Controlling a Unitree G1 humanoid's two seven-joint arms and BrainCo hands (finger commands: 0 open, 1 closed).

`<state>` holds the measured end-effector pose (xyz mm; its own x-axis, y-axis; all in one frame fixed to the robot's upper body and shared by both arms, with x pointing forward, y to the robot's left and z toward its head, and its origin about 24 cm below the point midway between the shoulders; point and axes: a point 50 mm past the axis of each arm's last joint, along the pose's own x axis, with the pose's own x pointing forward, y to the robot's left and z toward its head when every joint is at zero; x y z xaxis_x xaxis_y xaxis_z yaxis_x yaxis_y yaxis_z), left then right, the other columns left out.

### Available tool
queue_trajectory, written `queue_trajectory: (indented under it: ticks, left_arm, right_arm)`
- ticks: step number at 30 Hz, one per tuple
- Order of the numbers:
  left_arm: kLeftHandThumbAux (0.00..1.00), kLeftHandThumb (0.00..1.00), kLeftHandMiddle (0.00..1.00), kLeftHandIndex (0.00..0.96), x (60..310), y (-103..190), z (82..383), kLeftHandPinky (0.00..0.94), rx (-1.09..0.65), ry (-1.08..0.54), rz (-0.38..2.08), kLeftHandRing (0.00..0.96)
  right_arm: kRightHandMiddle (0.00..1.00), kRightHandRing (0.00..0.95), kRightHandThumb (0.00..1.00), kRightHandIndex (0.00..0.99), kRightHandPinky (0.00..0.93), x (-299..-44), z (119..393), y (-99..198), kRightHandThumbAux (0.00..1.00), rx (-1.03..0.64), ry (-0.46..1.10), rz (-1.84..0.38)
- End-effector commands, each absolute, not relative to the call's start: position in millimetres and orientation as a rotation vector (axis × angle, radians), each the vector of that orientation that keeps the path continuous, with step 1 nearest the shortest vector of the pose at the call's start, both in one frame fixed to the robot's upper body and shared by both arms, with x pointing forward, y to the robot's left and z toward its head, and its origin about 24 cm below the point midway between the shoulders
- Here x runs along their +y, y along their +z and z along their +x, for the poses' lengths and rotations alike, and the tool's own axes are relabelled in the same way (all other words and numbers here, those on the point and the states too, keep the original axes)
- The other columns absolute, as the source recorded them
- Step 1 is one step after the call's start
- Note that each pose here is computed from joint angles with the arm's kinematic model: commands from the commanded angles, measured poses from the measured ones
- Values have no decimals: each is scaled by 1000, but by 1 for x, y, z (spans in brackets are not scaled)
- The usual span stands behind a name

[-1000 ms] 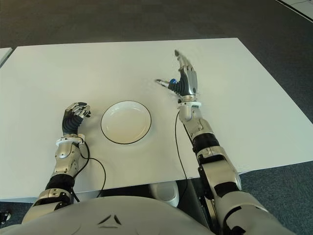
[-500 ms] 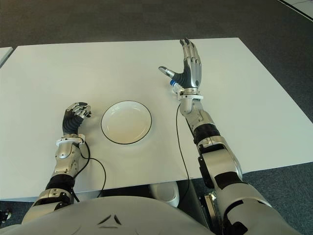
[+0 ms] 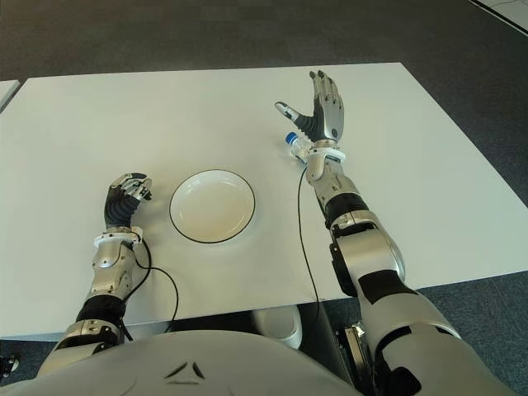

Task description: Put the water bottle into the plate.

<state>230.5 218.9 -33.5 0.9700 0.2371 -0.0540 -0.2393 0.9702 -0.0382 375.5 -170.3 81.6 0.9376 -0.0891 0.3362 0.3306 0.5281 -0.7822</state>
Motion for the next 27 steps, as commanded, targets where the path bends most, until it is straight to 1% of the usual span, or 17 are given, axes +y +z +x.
queue_trajectory:
  ticks: [1,7,12,19,24,26,27]
  left_arm:
    - [709,710,665,437,218,-47,221,624,135,250,-37,642]
    - [710,710,664,437,218,-49,221,613,143,252,-40,639]
    - [711,709,658,436,218,-48,221,602,139,254,-50,631]
    - [710,709,662,436,217,-47,220,612,124,250,-45,636]
    - [711,709,662,437,217,-47,220,608,123,247,-40,635]
    - [711,710,661,437,217,-47,220,610,122,247,-38,636]
    - [711,710,660,437,217,-47,220,608,121,248,-38,635]
  right_arm:
    - [0,0,560,0,0,-170,376,66,153,-116,-198,-1009]
    - [0,0,585,0,0,-180,371,44,159,64,-142,-1094]
    - [0,0,583,0,0,-182,372,39,175,156,-105,-1139]
    - [0,0,587,0,0,-189,367,25,225,314,-45,-1164]
    - [0,0,598,0,0,-192,361,16,261,382,-34,-1157]
    - [0,0,592,0,0,-192,359,12,281,413,-33,-1151]
    - [0,0,572,0,0,-192,358,10,315,426,-32,-1148]
